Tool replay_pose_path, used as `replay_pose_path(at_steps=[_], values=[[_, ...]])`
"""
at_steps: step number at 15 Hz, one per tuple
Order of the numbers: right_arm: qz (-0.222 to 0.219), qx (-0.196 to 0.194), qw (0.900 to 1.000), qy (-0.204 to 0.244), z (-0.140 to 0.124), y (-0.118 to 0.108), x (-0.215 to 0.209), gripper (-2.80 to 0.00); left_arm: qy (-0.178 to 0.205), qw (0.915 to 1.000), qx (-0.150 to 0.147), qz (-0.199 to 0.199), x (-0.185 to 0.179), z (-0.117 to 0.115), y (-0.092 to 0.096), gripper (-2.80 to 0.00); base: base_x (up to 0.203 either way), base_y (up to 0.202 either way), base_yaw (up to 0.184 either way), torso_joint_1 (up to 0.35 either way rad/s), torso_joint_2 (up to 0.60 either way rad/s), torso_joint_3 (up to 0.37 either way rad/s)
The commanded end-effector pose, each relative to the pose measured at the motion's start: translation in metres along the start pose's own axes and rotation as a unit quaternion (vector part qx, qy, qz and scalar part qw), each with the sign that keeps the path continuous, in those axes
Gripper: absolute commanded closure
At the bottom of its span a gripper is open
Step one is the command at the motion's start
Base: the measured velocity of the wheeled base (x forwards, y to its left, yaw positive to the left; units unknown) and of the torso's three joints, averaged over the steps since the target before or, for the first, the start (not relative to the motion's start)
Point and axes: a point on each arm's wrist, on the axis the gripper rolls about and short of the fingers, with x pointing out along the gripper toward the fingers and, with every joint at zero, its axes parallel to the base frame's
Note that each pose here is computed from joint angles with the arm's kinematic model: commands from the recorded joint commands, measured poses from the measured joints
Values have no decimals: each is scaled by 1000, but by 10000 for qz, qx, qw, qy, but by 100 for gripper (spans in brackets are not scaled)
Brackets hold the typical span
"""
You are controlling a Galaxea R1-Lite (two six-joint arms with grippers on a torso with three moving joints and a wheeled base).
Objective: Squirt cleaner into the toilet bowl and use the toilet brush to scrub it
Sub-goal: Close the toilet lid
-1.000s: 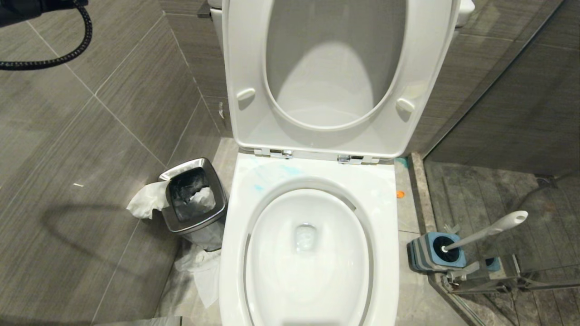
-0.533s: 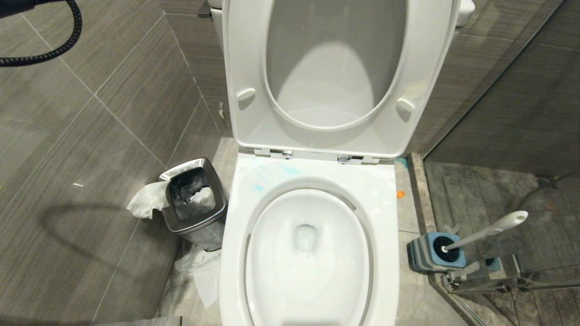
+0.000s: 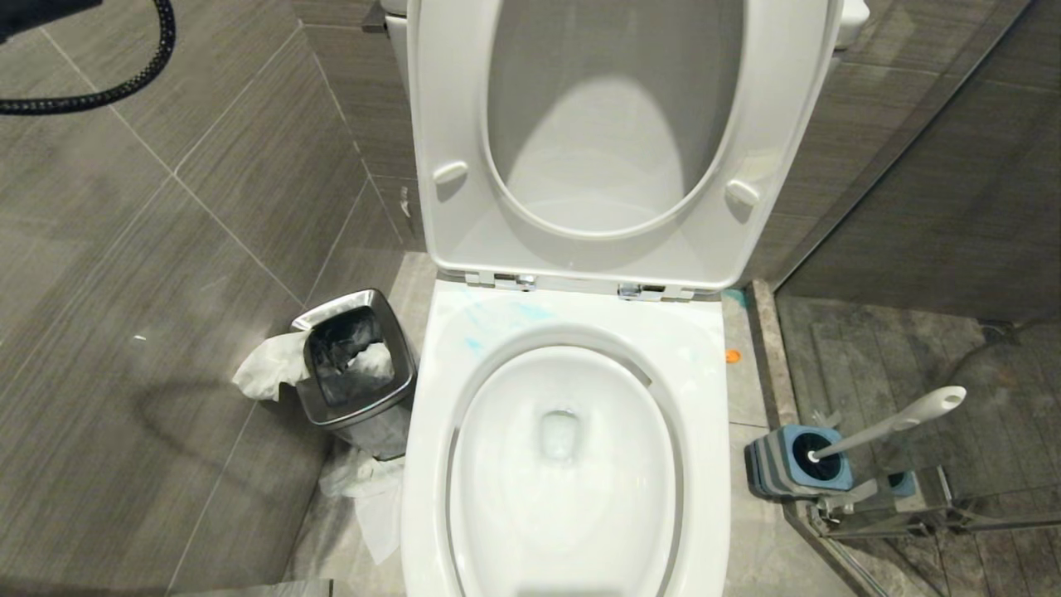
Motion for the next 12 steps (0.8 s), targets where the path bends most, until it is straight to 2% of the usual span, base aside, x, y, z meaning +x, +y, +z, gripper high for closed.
replay_pose_path(at_steps=[1, 6, 8, 11, 12], values=[[2, 1, 10000, 3, 0, 0, 0, 0, -135, 9999, -31, -91, 20, -5, 3, 0, 0, 0, 0, 0, 0, 0], [2, 1, 10000, 3, 0, 0, 0, 0, -294, 9991, 20, 306, 48, -9, 12, 0, 0, 0, 0, 0, 0, 0], [2, 1, 10000, 3, 0, 0, 0, 0, -331, 9990, -21, 299, 54, -10, 7, 0, 0, 0, 0, 0, 0, 0], [2, 1, 10000, 3, 0, 0, 0, 0, -569, 9949, -185, 806, 66, -7, -4, 0, 0, 0, 0, 0, 0, 0], [2, 1, 10000, 3, 0, 0, 0, 0, -652, 9942, -233, 819, 72, -8, -6, 0, 0, 0, 0, 0, 0, 0]])
